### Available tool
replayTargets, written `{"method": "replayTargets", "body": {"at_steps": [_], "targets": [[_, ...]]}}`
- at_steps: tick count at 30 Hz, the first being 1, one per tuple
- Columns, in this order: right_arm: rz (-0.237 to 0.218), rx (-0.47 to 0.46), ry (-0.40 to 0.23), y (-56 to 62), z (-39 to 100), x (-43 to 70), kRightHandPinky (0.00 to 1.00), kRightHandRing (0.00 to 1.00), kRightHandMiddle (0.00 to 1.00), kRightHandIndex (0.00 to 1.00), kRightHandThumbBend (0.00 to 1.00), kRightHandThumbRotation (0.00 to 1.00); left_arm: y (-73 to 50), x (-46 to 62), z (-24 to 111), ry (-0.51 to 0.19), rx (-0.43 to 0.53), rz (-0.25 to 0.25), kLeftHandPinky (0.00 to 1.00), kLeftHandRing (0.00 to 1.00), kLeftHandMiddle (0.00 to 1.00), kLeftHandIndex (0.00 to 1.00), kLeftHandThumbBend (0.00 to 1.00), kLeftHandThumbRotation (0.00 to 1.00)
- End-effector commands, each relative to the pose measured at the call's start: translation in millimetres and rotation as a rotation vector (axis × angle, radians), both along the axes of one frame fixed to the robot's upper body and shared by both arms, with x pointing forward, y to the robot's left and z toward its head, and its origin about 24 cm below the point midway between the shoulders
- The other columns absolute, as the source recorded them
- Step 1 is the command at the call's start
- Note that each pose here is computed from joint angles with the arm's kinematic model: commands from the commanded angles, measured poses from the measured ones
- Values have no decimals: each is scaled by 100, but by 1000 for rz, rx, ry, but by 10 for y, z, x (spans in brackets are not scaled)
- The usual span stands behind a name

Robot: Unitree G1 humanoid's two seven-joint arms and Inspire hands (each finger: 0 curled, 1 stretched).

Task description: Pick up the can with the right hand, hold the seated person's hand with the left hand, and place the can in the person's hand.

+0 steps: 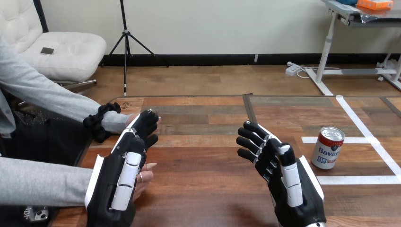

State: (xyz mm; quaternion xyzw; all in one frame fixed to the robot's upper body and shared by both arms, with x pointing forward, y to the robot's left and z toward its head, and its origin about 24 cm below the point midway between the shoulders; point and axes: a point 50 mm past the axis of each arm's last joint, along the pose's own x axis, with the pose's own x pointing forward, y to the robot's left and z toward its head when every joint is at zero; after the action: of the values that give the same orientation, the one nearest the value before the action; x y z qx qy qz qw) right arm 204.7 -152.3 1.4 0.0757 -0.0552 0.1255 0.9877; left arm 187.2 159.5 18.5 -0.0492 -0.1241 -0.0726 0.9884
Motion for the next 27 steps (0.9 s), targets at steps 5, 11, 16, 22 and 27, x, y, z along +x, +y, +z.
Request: {"method": "replayTargets", "body": {"at_steps": [5,11,16,22,27], "targets": [[-53,-9,-105,-46,197,251,86,85,87,87,86,93,-44,79,117,-72,-10,-18,91,93,89,87,53,91],[-66,-15,-122,-135,237,339,86,85,87,87,90,94,-46,77,121,-65,0,-18,91,92,89,87,55,92],[-70,-20,-132,-213,289,408,85,86,87,86,92,95,-47,77,126,-65,3,-18,91,92,89,88,54,92],[-91,-34,-150,-315,352,481,86,87,87,86,90,97,-45,78,131,-67,6,-13,92,92,88,88,54,92],[-107,-39,-158,-393,394,531,84,87,87,85,90,95,-41,77,132,-66,4,-13,92,92,88,88,54,92]]}}
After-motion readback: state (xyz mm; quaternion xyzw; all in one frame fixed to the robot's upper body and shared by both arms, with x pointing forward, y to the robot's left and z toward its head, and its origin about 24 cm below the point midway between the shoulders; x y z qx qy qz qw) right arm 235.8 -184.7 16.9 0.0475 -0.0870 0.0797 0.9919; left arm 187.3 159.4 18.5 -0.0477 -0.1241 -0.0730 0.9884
